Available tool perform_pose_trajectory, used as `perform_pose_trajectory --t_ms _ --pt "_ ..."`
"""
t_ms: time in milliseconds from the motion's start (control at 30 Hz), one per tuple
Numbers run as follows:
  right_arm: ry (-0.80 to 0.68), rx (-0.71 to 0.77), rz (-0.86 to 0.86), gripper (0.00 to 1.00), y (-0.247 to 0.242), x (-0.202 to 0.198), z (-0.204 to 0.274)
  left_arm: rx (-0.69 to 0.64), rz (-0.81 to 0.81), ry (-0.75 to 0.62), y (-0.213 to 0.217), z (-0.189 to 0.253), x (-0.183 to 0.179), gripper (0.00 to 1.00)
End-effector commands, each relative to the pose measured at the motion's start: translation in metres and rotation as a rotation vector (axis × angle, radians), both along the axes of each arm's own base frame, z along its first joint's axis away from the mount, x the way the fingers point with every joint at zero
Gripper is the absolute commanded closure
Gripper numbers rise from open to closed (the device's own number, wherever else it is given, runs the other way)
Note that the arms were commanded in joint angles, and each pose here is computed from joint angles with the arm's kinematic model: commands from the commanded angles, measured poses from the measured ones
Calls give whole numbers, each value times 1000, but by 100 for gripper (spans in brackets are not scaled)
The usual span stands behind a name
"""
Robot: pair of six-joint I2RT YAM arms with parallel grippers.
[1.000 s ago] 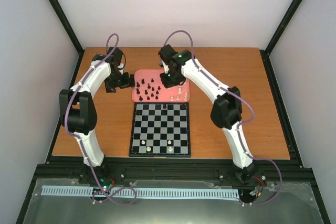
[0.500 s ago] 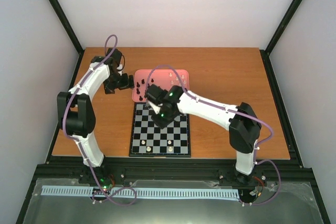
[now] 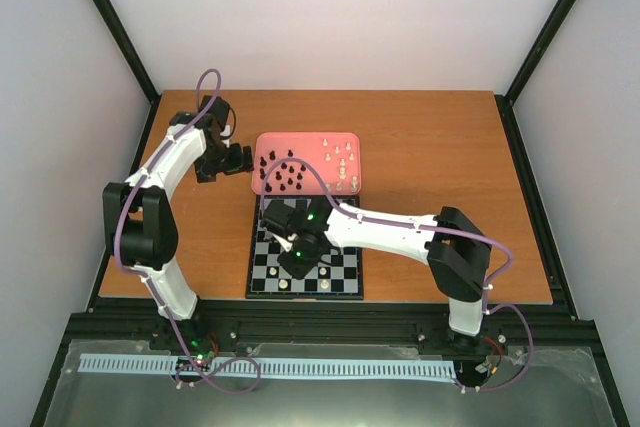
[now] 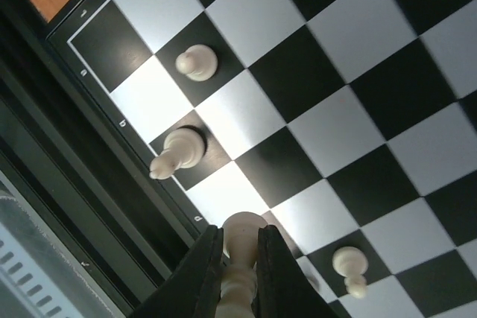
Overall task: Set up the chess pieces on the board
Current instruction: Place the chess piece on the chessboard.
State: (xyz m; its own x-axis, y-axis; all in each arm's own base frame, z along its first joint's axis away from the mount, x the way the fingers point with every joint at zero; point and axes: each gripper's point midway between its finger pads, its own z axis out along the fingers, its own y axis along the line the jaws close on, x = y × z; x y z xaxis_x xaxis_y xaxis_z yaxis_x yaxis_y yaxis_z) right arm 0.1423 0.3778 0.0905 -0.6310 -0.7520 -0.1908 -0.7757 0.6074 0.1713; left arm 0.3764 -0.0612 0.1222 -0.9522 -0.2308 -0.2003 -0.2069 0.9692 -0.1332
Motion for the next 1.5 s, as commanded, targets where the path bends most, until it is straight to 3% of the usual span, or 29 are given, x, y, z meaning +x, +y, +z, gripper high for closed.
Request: perform_pose_trajectory --t_ms 0,400,1467 --pt "9 39 0 97 8 -11 -1 -3 14 -66 0 17 6 0" --pt "79 32 25 97 12 -26 -13 4 14 -75 3 19 -1 0" --pt "101 -25 23 97 6 -28 -43 1 11 -82 2 20 -2 0"
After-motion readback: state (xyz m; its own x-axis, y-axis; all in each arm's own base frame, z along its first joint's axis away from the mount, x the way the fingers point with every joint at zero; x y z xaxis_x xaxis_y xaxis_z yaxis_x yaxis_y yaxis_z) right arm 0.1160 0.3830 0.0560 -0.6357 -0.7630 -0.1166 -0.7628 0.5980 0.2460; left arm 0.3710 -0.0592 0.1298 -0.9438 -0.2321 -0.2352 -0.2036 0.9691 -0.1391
